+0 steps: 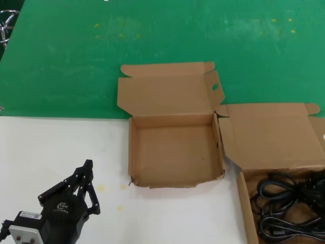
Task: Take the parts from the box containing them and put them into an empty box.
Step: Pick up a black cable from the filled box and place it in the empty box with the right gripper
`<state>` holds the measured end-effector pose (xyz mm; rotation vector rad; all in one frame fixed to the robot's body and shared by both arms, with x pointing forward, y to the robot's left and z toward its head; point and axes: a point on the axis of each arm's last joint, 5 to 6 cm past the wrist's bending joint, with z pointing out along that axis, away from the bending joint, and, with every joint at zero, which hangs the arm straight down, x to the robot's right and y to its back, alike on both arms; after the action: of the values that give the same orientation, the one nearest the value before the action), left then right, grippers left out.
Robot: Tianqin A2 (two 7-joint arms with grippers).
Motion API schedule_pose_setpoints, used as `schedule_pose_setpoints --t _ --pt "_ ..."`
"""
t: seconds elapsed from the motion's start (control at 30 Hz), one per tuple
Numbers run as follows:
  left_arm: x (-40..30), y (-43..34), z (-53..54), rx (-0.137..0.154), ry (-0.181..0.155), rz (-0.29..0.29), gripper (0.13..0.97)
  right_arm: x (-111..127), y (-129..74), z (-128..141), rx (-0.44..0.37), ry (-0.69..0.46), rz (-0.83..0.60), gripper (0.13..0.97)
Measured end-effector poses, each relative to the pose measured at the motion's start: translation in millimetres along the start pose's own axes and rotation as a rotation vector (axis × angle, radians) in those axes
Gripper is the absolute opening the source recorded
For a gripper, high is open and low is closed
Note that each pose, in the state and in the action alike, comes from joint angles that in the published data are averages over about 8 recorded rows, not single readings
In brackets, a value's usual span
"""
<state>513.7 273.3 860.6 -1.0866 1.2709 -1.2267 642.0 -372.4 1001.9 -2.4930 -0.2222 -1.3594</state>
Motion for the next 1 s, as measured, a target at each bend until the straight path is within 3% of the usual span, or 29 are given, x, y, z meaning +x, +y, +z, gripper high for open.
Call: schedule_pose_setpoints --t 0.13,0.47,0.77,1.0 --pt "0.0 0.0 0.0 0.000 0.000 0.000 0.133 2 -1 -1 0.001 0.008 0.004 0.188" --pt "0.0 0.0 0.0 0.000 0.000 0.000 0.133 23 -16 -18 -0.002 0.057 0.057 0.186" --pt "0.0 0.0 0.0 0.000 0.000 0.000 0.133 65 -66 -44 0.046 0.215 0.100 0.185" --pt "0.0 0.0 0.0 0.000 0.000 0.000 0.133 90 -107 -44 0.136 0.268 0.035 0.184"
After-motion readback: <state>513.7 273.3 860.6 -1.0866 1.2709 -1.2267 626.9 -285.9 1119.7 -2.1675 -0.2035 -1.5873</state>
